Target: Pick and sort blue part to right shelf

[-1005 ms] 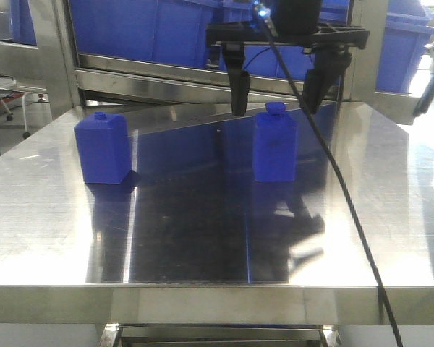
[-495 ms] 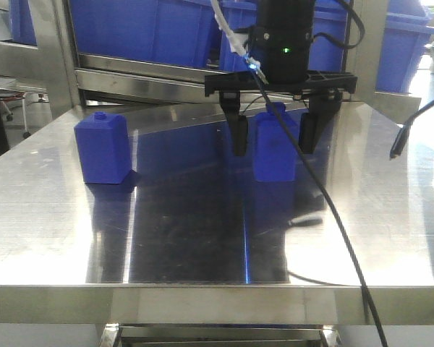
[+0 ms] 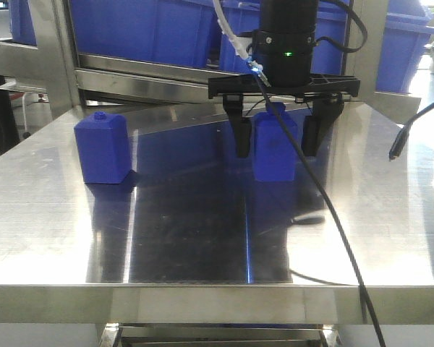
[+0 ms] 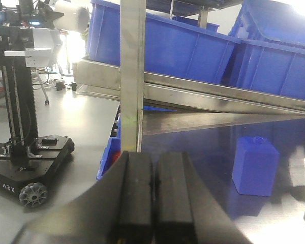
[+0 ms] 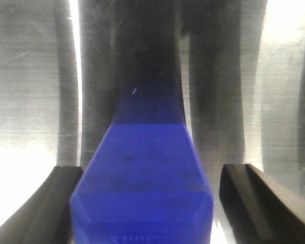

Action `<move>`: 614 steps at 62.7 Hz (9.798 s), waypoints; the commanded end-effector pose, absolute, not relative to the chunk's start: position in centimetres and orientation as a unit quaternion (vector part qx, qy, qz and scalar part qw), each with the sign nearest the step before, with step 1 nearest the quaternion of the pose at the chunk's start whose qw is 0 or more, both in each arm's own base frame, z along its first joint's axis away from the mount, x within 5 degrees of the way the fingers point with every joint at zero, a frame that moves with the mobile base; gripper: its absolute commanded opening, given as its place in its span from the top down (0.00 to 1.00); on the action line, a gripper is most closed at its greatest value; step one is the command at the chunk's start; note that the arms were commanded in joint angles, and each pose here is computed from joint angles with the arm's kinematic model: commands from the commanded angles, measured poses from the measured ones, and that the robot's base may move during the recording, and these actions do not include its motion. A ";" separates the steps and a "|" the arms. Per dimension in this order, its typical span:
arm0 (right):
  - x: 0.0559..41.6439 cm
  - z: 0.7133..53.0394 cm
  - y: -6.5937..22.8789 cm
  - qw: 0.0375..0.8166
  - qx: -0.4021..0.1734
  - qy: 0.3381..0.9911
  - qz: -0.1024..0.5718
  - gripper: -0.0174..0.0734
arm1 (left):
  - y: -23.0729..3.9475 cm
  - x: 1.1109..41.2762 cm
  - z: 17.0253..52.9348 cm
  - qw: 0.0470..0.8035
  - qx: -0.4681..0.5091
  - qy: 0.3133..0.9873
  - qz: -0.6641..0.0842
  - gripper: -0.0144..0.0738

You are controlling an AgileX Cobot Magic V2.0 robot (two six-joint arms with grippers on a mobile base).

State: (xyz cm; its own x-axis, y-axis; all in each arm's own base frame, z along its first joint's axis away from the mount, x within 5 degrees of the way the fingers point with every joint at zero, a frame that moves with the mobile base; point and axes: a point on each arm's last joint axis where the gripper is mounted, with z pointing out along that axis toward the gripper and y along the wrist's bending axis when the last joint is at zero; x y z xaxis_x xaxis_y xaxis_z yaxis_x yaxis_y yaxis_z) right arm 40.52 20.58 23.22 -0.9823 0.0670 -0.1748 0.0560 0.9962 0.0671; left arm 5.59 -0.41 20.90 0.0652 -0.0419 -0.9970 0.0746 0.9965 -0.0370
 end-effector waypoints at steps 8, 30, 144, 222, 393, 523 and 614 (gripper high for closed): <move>40.0 27.0 20.2 0.126 0.032 0.990 0.048 0.15 | -0.3 5.4 21.0 0.758 0.003 0.651 -0.043 0.70; 39.7 27.5 20.2 0.130 0.030 0.990 0.050 0.37 | -0.3 5.4 21.0 0.758 0.003 0.651 -0.043 0.70; 12.3 31.6 1.0 0.708 -0.029 0.705 0.030 0.37 | -0.3 5.4 21.0 0.758 0.003 0.651 -0.043 0.70; 7.8 32.4 0.7 0.753 -0.029 0.656 0.034 0.37 | -0.3 5.4 21.0 0.758 0.003 0.651 -0.043 0.70; 7.8 32.4 0.7 0.752 -0.029 0.657 0.034 0.37 | -16.9 37.1 30.8 0.185 0.043 0.980 -0.062 0.06; 7.8 32.4 0.7 0.752 -0.029 0.657 0.034 0.37 | -17.3 38.6 26.9 0.144 0.054 0.988 -0.033 0.43; 7.8 32.4 0.7 0.752 -0.029 0.657 0.034 0.37 | -8.3 22.7 34.6 0.545 0.129 0.819 -0.124 0.60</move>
